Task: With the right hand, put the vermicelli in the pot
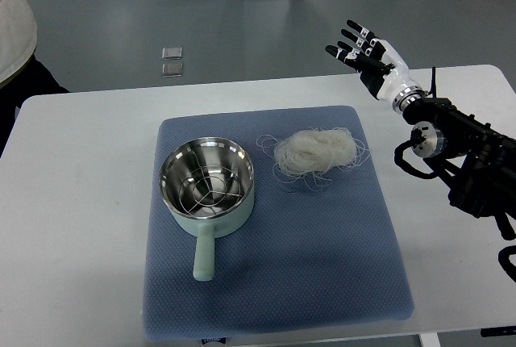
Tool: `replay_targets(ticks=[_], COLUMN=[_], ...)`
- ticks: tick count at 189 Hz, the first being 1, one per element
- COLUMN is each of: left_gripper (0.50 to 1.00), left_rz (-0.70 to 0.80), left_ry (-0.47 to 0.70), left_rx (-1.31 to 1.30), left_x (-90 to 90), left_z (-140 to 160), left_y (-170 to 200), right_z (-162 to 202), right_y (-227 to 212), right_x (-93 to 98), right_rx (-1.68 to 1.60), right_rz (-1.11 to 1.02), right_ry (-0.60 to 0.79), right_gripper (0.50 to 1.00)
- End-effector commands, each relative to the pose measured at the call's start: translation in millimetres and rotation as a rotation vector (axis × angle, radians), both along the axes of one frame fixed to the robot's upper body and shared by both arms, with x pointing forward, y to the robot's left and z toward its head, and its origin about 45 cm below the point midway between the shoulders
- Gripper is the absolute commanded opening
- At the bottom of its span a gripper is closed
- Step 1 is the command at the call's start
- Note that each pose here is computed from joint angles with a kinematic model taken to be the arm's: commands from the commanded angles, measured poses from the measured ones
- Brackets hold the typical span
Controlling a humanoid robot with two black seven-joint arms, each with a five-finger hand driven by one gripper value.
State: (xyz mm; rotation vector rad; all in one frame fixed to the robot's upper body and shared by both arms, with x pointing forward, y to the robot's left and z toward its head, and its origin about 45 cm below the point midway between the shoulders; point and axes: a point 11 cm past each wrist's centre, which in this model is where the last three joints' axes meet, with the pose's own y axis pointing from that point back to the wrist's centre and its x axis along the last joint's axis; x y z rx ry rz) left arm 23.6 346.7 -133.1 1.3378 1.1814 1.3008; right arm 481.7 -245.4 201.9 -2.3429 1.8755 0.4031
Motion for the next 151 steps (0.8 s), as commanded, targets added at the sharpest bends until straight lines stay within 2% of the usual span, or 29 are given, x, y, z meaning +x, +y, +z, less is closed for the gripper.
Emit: replay_targets(ticks=[1, 96, 151], left_gripper=[1.0, 1.0, 1.0], left_rz=[0.0, 0.0, 0.0], left_ry=[0.0, -0.001, 0.0], left_rx=[0.001, 0.003, 0.004], left_x=[0.0, 0.1, 0.0], left_z=[0.0, 0.1, 0.1], left_y=[0.2, 0.7, 0.8], right_z=[1.0, 41.1, 62.4], right_y=[-1.1, 4.0, 27.3], right_x=[-0.7, 7.3, 12.2], right_rx=[-0.057, -0.435, -0.669], right_rz=[0.028, 0.343, 0.51], right_ry=[-0.012, -0.127, -0.193], right_gripper=[0.921, 0.917, 0.917])
